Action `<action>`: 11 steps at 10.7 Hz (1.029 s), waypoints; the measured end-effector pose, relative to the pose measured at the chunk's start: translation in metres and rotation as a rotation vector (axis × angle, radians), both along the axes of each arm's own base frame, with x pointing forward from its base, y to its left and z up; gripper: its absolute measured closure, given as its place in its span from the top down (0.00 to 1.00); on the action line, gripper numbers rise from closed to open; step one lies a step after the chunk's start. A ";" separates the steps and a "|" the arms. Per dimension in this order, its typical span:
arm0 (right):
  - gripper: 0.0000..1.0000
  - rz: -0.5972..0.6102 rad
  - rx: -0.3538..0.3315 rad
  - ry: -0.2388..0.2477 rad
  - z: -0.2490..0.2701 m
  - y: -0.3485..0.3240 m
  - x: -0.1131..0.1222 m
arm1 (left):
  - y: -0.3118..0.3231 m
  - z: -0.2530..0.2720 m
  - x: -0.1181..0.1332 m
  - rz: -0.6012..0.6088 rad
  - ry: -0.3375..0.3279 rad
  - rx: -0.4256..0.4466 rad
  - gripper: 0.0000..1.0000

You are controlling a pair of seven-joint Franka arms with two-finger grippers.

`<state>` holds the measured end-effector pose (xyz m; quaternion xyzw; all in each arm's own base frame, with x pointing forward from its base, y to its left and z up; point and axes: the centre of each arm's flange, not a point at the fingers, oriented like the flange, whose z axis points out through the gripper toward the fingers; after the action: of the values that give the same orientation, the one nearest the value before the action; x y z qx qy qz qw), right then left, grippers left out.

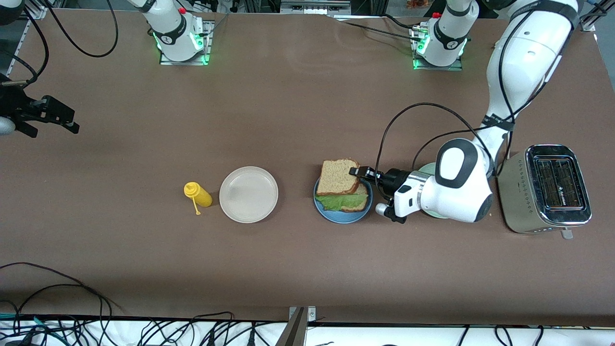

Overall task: Make sandwich in blue plate with both arms
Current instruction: 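Carry the toast over the blue plate and lower it onto the lettuce, then open the left gripper and draw it back from the sandwich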

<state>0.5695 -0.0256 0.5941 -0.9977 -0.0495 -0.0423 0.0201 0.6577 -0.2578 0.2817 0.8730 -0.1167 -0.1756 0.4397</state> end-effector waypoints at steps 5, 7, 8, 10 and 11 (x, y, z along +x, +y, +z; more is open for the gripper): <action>1.00 0.000 0.000 -0.001 0.000 0.000 0.000 | 0.015 -0.038 0.004 -0.053 -0.069 -0.066 0.09; 1.00 0.000 0.000 -0.001 0.000 0.000 0.000 | 0.031 -0.058 0.006 -0.081 -0.114 -0.089 0.09; 1.00 0.000 0.000 -0.001 0.000 0.000 0.000 | 0.037 -0.067 0.008 -0.081 -0.127 -0.094 0.09; 1.00 -0.001 0.000 -0.001 0.000 0.000 0.000 | 0.040 -0.077 0.010 -0.074 -0.151 -0.098 0.09; 1.00 -0.001 0.000 -0.001 0.000 0.000 0.000 | 0.040 -0.081 0.010 -0.068 -0.154 -0.096 0.12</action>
<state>0.5698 -0.0257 0.5942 -0.9977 -0.0491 -0.0429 0.0200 0.6682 -0.2178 0.2003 0.8575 -0.1881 -0.1168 0.4645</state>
